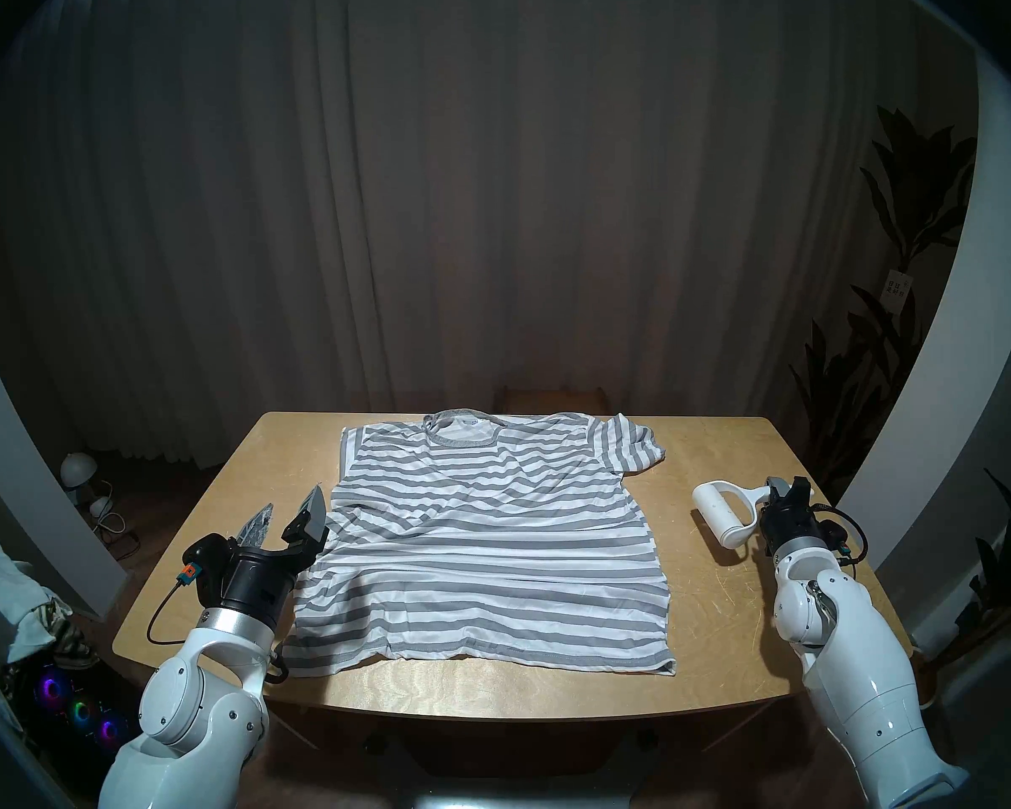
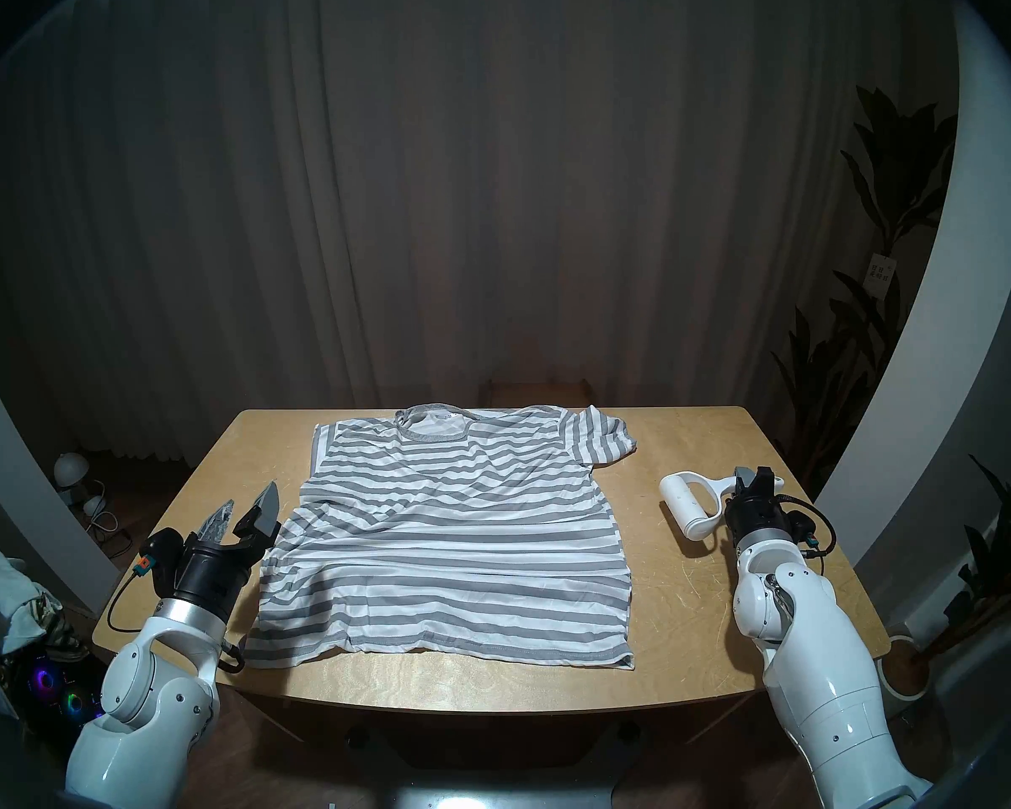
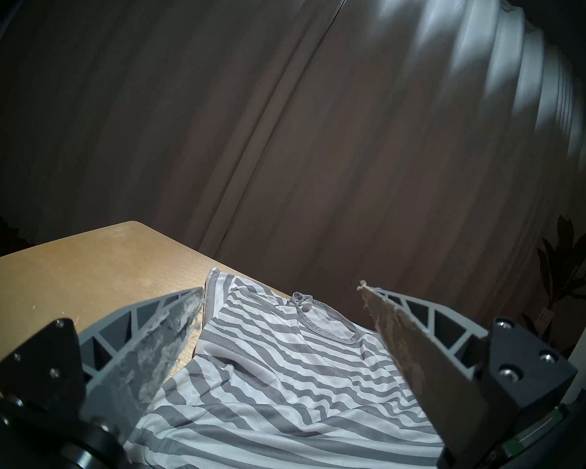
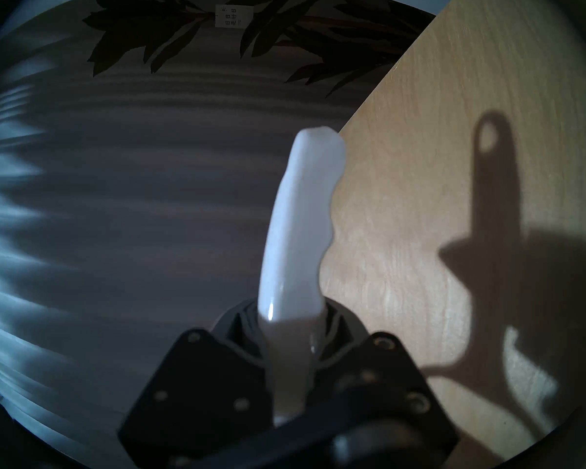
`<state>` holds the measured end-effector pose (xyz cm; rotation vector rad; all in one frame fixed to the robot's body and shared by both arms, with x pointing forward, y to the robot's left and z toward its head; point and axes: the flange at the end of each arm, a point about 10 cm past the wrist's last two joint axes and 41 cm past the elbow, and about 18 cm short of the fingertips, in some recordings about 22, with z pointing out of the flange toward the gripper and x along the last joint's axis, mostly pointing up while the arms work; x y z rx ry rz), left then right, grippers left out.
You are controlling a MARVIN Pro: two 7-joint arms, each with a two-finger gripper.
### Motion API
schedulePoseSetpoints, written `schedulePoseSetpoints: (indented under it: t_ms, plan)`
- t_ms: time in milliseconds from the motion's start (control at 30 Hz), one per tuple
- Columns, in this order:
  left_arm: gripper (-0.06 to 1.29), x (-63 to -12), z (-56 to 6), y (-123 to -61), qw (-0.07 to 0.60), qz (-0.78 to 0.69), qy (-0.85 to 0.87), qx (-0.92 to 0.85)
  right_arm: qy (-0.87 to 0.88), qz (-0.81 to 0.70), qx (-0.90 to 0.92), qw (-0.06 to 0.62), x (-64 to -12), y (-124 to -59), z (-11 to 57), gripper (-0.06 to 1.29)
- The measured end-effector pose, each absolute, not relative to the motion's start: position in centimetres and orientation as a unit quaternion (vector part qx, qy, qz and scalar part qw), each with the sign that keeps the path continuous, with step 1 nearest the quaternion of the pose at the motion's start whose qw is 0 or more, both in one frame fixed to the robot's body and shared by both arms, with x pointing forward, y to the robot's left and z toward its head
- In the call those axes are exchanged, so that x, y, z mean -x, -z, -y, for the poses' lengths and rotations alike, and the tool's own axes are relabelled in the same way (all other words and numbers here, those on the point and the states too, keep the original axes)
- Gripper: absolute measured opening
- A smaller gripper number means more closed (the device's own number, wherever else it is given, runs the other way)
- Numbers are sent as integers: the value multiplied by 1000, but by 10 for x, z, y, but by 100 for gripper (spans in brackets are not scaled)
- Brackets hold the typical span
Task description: Use the fur roller to clean a top
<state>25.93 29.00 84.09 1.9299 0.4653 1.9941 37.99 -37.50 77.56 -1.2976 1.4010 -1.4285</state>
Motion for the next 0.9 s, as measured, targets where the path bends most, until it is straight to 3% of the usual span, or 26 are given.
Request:
schedulePoseSetpoints:
  t_ms: [900]
  plan:
    - [121, -254, -299, -838, 160, -178, -699, -673, 588, -494, 558, 314, -390, -769, 369, 8]
